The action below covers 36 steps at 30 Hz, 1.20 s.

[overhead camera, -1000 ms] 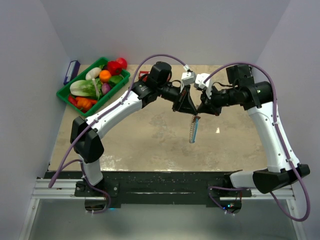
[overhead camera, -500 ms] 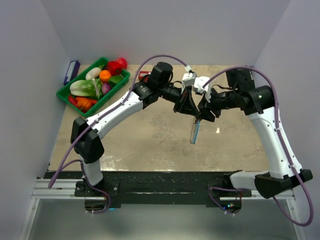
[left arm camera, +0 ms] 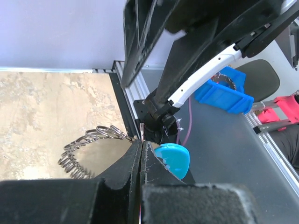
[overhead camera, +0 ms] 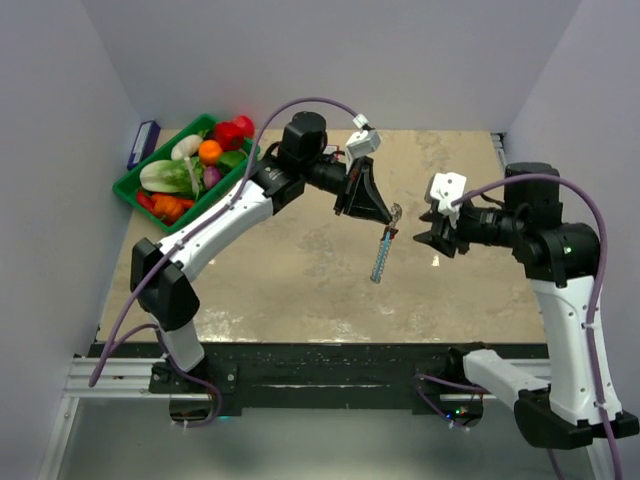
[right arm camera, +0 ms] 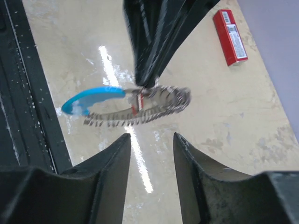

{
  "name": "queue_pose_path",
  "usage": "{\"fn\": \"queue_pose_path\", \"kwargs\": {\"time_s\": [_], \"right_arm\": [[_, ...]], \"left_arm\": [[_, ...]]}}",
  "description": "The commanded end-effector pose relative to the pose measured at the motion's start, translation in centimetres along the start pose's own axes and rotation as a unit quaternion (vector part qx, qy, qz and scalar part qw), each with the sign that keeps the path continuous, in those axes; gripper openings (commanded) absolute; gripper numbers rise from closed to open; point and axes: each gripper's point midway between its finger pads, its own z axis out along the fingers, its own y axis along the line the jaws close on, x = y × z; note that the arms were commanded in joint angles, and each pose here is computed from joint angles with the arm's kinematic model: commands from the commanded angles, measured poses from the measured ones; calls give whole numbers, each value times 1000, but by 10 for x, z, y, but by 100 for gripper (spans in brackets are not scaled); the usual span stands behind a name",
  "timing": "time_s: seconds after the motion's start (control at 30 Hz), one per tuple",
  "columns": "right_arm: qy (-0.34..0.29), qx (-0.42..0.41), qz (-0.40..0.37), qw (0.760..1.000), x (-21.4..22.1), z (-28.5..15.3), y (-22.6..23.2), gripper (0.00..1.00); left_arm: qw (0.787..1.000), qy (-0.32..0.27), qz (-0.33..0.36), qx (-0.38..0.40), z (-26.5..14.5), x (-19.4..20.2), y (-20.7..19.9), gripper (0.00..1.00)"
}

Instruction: Remove the keys from the keyring

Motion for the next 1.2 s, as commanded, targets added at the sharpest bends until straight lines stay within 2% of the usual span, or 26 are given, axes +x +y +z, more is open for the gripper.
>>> {"fn": "queue_pose_path", "kwargs": {"time_s": [0.0, 0.07, 0.1, 0.13, 0.23, 0.37, 0.73, 0.9, 0.97, 1.03, 1.07, 1.17], "right_arm": [[-17, -42, 5, 999, 17, 19, 13, 44], [-46, -32, -3, 998, 11, 23, 10, 45], [-52, -44, 7, 998, 17, 30, 16, 45], [-80, -53, -4, 995, 8, 31, 18, 47], [-115, -81, 5, 990, -5, 36, 22, 48], [-140, -88, 17, 986, -15, 37, 22, 49], [-171, -95, 48, 980, -20, 44, 20, 51], [-169, -75, 92, 978, -14, 54, 10, 49], [-177, -71, 91, 977, -15, 56, 6, 45], [-184, -68, 99, 976, -19, 57, 3, 34], [-186, -70, 101, 975, -21, 56, 3, 16], [-192, -76, 96, 974, -26, 54, 4, 0]], "left_arm": [[998, -24, 55, 25, -14, -33, -35, 0], [998, -24, 54, 27, -14, -33, -36, 0], [998, -25, 53, 30, -13, -33, -37, 0], [998, -26, 51, 29, -14, -33, -37, 0], [998, -26, 52, 30, -13, -33, -37, 0], [998, -28, 52, 29, -14, -34, -37, 0], [998, -46, 33, 33, -14, -38, -30, 0], [998, -51, 30, 28, -14, -40, -28, 0], [998, -51, 29, 27, -13, -39, -26, 0], [998, -52, 28, 24, -13, -38, -25, 0], [998, -52, 26, 25, -12, -37, -25, 0], [998, -53, 25, 21, -13, -37, -23, 0]]}}
